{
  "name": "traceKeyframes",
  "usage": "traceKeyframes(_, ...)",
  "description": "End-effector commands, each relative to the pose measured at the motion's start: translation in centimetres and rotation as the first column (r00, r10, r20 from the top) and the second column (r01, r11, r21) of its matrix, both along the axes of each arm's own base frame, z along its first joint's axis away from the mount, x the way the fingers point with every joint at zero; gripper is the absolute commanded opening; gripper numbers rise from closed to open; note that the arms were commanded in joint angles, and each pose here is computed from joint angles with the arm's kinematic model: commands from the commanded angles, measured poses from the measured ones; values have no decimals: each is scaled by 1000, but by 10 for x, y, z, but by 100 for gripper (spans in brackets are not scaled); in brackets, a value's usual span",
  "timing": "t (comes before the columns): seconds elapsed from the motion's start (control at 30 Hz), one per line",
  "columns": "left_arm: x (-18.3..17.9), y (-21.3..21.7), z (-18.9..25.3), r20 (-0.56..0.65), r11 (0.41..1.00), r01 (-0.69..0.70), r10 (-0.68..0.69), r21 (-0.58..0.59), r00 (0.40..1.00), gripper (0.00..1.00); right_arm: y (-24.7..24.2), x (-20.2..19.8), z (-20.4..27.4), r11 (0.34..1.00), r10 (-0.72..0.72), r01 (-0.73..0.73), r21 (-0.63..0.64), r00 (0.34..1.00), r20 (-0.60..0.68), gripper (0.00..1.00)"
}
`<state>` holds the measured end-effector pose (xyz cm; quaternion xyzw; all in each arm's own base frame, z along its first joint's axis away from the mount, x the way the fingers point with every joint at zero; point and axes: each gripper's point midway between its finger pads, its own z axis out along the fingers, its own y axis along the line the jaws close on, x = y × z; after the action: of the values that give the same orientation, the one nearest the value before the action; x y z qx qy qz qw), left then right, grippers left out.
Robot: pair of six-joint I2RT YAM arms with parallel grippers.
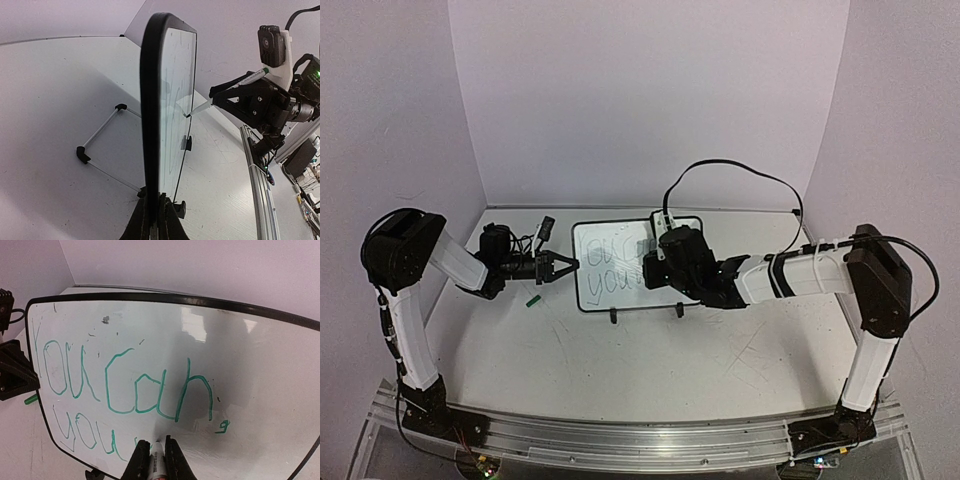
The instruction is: Write a sentence on the whiteboard
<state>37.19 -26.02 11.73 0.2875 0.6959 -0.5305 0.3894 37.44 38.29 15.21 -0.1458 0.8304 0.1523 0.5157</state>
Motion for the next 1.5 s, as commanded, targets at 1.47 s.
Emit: traceKeyframes(1.47,11,1,4,28,999,-41,40,32,999,0,-28,4,8,995,-96,96,35,995,4,0)
